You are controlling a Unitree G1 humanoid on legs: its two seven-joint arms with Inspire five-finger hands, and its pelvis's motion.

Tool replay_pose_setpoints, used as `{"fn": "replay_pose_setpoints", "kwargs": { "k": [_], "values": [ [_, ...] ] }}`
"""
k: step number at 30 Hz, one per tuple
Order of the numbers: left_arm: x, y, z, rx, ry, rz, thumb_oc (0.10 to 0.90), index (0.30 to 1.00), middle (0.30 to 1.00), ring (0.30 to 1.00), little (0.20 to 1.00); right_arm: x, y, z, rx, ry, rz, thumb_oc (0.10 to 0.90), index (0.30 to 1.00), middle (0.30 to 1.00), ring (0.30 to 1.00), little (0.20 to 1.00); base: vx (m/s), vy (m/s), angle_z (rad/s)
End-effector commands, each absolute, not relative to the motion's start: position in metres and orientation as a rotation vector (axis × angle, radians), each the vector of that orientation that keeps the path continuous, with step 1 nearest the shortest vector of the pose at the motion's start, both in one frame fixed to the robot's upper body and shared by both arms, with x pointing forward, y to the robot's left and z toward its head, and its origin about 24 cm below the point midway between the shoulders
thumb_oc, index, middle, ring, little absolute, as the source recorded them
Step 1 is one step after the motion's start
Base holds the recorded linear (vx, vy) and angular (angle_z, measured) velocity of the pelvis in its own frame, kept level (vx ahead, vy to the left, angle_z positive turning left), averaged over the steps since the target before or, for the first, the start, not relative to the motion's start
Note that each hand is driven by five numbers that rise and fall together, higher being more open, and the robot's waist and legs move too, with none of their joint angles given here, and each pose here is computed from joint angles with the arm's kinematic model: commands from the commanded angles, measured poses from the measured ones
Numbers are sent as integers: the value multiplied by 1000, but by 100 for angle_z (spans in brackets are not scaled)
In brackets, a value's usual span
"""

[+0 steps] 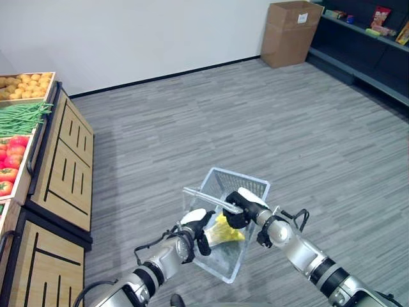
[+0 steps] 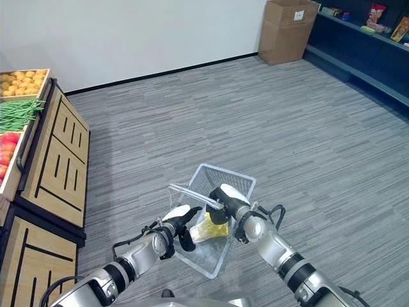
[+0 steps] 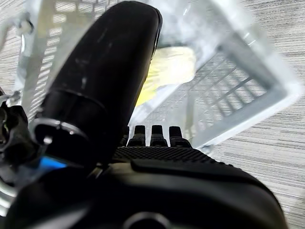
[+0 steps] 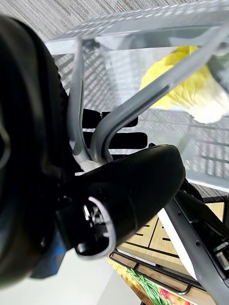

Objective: Get the vegetables into the basket

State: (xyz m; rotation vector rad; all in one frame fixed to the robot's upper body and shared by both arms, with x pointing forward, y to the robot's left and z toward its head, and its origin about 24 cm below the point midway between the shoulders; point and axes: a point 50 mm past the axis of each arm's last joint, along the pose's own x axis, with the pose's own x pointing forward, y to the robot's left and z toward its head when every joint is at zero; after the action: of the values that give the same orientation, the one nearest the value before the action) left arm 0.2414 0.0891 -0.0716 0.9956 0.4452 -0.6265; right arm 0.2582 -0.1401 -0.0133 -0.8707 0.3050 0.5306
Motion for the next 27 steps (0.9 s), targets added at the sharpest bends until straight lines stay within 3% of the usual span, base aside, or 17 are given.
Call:
{"fn": "replay_pose_setpoints", "kwargs": {
  "k": [1,19,27],
  "values": [
    [282,70,-34,1056,227,-610,900,1000,1000,1000,1000,287,-103,60,-771,-115,500,400,300,300,300,300,0,0,0],
    [273,118,-19,943,266,-638,900,1000,1000,1000,1000,278,-194,32,-856,133,258,400,300,300,300,300,7,2,2],
    [264,164,-13,892,321,-527,900,1000,1000,1000,1000,257,-246,4,-894,346,138,400,300,300,300,300,17,2,5]
  ]
}}
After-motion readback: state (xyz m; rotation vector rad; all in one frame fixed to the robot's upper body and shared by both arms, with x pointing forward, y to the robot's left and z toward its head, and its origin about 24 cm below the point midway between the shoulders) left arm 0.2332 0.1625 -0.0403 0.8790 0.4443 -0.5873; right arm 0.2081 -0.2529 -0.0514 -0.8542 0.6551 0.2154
